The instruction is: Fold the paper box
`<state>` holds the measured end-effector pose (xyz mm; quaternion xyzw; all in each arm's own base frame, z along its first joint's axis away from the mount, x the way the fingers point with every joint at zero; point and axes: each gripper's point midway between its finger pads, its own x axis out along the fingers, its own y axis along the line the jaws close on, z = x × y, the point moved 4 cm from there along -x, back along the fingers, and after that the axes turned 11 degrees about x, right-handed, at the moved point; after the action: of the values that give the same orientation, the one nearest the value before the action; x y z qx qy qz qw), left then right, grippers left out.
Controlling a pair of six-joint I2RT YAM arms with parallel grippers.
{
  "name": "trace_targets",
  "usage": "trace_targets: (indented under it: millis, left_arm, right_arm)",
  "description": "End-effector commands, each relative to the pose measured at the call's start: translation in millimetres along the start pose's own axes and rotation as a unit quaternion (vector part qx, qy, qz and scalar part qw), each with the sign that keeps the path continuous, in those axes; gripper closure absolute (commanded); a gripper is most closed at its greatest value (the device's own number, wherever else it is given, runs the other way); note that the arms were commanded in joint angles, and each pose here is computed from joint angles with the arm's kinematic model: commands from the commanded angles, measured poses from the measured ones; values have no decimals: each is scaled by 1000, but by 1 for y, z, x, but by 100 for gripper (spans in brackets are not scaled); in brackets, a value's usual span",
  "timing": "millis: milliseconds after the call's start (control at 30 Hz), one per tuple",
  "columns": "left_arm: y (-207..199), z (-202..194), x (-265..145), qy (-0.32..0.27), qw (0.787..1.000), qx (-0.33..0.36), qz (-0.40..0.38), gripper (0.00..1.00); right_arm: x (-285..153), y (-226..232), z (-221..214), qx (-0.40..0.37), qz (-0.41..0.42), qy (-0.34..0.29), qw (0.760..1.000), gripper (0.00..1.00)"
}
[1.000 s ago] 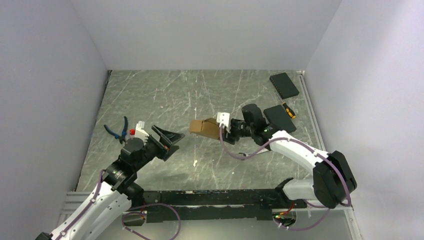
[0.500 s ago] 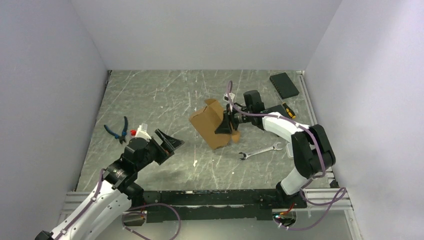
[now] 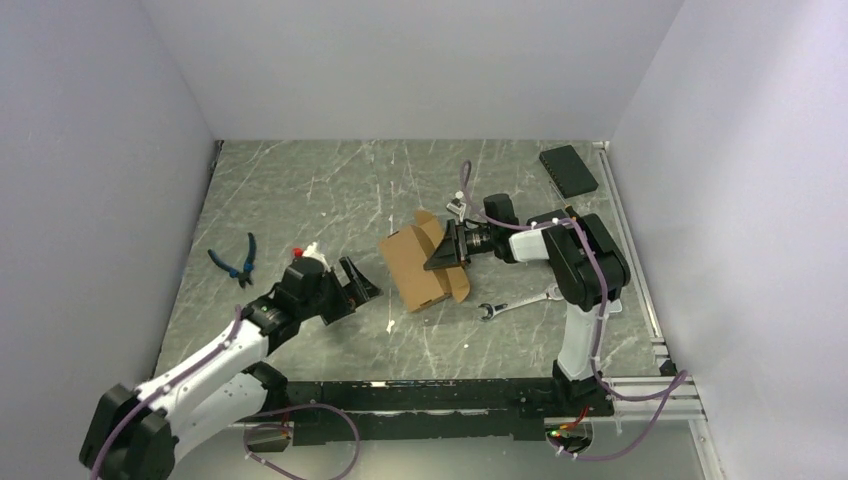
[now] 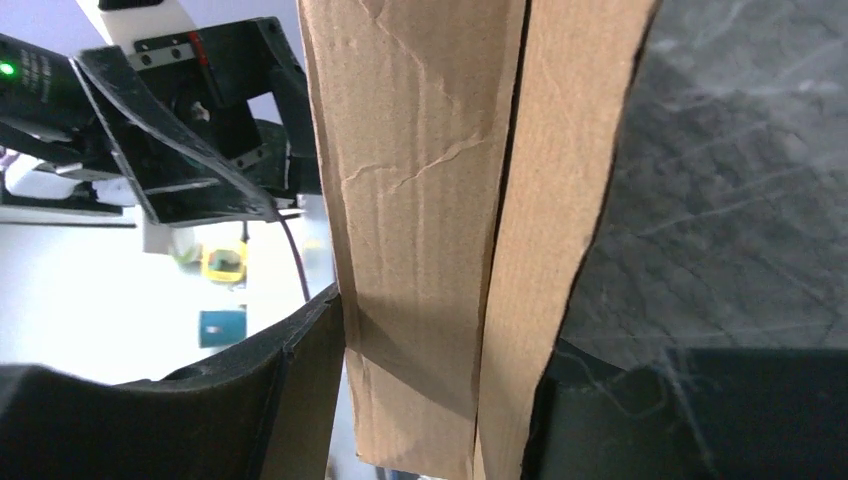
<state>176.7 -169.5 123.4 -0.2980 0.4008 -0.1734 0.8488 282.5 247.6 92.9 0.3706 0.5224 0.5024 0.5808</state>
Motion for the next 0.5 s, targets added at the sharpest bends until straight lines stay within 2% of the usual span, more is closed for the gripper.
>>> trace_targets:
  millis: [0, 400, 467]
  left_arm:
    - [-21, 24, 14, -11, 999, 34, -16, 1]
    - [-34, 49, 75, 56, 995, 70, 32, 0]
    - [-31, 50, 81, 67, 994, 77, 50, 3]
  right_arm:
    - [5, -10, 2, 37, 13, 3, 999, 50]
    - [5, -40, 0, 74, -40, -12, 996, 47]
    - [5, -43, 1, 78, -46, -13, 996, 46]
